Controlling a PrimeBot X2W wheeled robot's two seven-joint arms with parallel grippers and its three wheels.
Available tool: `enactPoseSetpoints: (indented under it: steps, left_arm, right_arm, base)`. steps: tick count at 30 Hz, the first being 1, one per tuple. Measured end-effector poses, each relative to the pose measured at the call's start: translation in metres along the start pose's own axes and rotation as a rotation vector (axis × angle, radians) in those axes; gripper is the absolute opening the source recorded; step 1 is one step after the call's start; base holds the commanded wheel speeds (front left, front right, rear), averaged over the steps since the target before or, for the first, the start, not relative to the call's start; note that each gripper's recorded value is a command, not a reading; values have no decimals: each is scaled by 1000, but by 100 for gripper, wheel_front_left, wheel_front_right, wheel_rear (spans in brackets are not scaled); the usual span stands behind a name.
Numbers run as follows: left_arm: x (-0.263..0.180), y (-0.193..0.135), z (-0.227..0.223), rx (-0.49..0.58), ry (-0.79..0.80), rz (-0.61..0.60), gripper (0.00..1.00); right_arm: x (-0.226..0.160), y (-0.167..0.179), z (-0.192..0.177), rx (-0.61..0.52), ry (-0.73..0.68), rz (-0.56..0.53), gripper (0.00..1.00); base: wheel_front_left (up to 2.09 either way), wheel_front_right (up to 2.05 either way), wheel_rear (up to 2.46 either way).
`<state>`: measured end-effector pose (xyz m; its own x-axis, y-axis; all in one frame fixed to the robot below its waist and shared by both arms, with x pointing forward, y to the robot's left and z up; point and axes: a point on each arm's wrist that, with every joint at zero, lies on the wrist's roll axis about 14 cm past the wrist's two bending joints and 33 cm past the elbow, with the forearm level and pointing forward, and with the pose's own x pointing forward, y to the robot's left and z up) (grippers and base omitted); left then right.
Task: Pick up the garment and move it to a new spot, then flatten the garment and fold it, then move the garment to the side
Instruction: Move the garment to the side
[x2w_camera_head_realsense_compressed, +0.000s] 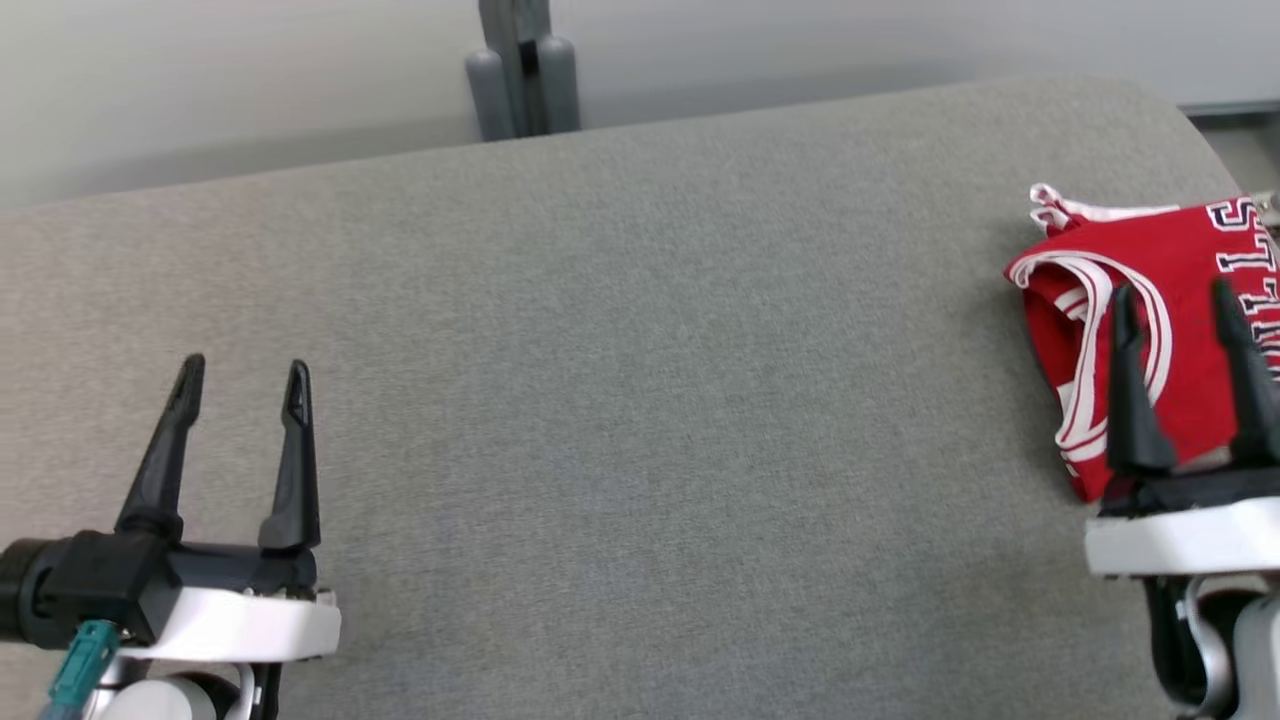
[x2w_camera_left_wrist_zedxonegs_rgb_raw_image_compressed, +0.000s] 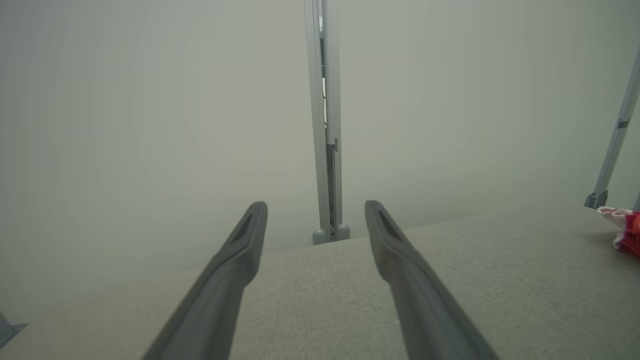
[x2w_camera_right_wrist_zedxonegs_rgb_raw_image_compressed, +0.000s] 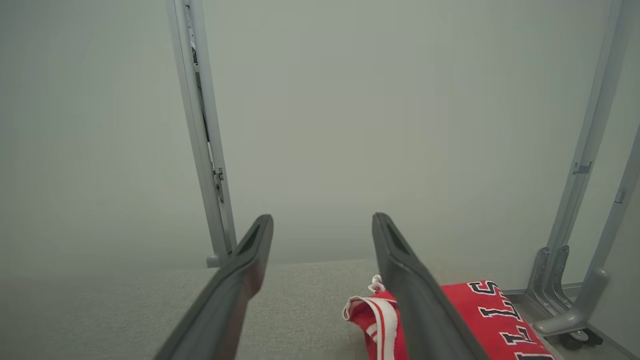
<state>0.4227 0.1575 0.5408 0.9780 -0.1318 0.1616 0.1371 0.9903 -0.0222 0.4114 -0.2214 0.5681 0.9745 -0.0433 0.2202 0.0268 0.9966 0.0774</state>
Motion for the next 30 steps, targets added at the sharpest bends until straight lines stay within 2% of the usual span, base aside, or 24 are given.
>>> enactPoseSetpoints:
  steps: [7,15,30]
  left_arm:
    - [-27,11,6,9,15,47,100]
    - [-55,20,7,8,37,101,100]
    - [-78,19,2,-6,87,113,100]
  right_arm:
    - [-20,25,-8,27,58,60,100]
    - [-45,30,-16,46,113,72,100]
    - [-69,31,-11,55,131,74,100]
  base:
    - [0,0,0]
    - [0,0,0]
    - [0,0,0]
